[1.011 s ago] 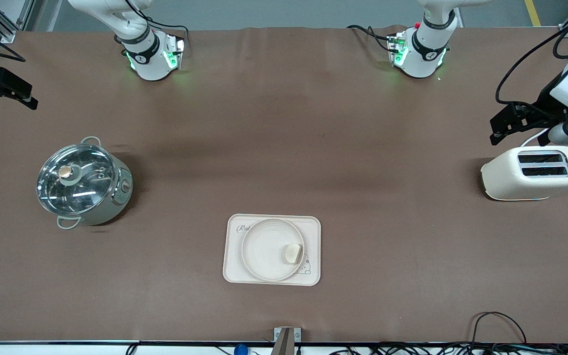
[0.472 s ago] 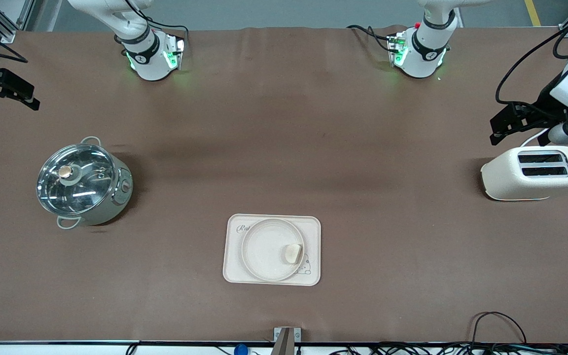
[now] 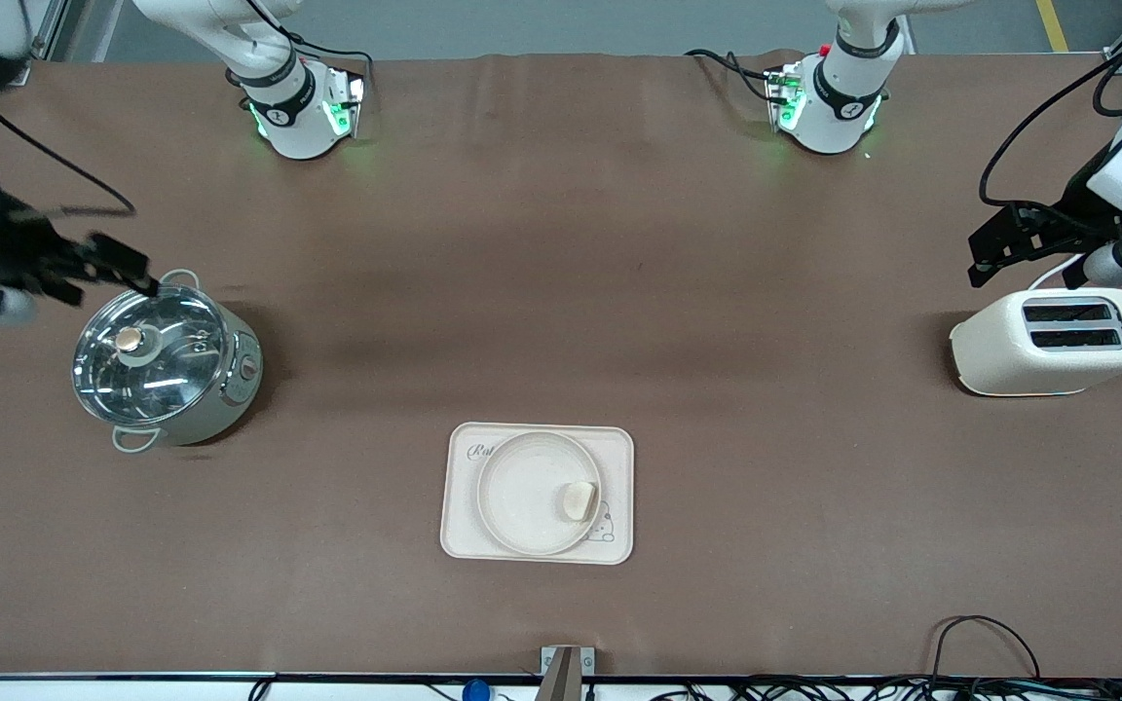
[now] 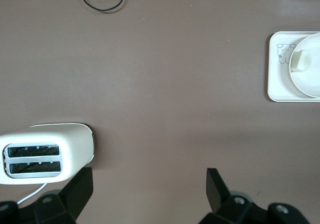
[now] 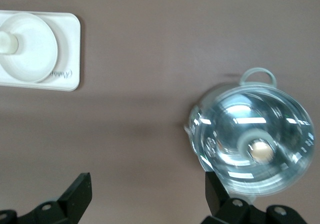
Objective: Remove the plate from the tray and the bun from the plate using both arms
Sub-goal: 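Move the right gripper over the white plate on the tray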
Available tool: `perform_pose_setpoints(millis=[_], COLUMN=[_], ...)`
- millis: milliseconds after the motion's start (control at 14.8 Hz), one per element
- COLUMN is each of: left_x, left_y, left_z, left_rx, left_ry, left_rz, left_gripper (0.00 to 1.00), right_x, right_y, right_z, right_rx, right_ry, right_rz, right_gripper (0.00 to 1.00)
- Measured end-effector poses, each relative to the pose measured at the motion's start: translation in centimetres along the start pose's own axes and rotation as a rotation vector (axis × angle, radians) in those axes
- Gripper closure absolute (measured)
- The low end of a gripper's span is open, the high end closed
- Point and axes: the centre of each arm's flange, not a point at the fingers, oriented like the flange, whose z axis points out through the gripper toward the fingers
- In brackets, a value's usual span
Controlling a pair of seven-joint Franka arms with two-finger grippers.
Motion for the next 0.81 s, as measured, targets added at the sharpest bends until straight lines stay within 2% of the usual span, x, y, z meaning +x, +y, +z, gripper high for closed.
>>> perform_pose_setpoints(millis=[337, 404, 607, 674, 809], left_x=[0.0, 0.0, 0.0, 0.0, 0.0], left_y=[0.0, 0.0, 0.0, 0.0, 0.0], left_z=[0.0, 0.0, 0.0, 0.0, 0.0], left_rx=[0.000, 0.000, 0.000, 0.000, 0.000], left_ry=[0.000, 0.000, 0.000, 0.000, 0.000], left_rz=[0.000, 0.000, 0.000, 0.000, 0.000], left_gripper=[0.00, 0.00, 0.00, 0.00, 0.00], right_x=[6.3, 7.5, 10.3, 10.9, 11.7], right_y=[-5.1, -6.3, -10.8, -12.4, -15.3], right_z=[10.1, 12.1, 18.9, 21.0, 24.7], right_rx=[0.065, 0.068, 0.065, 0.073, 0.125], right_ry=[0.024, 0.040, 0.087, 0.097, 0.120], right_rz=[-0.017, -0.025, -0.070, -0.081, -0.066], right_gripper=[0.04, 0.09, 0.14, 0.21, 0.24])
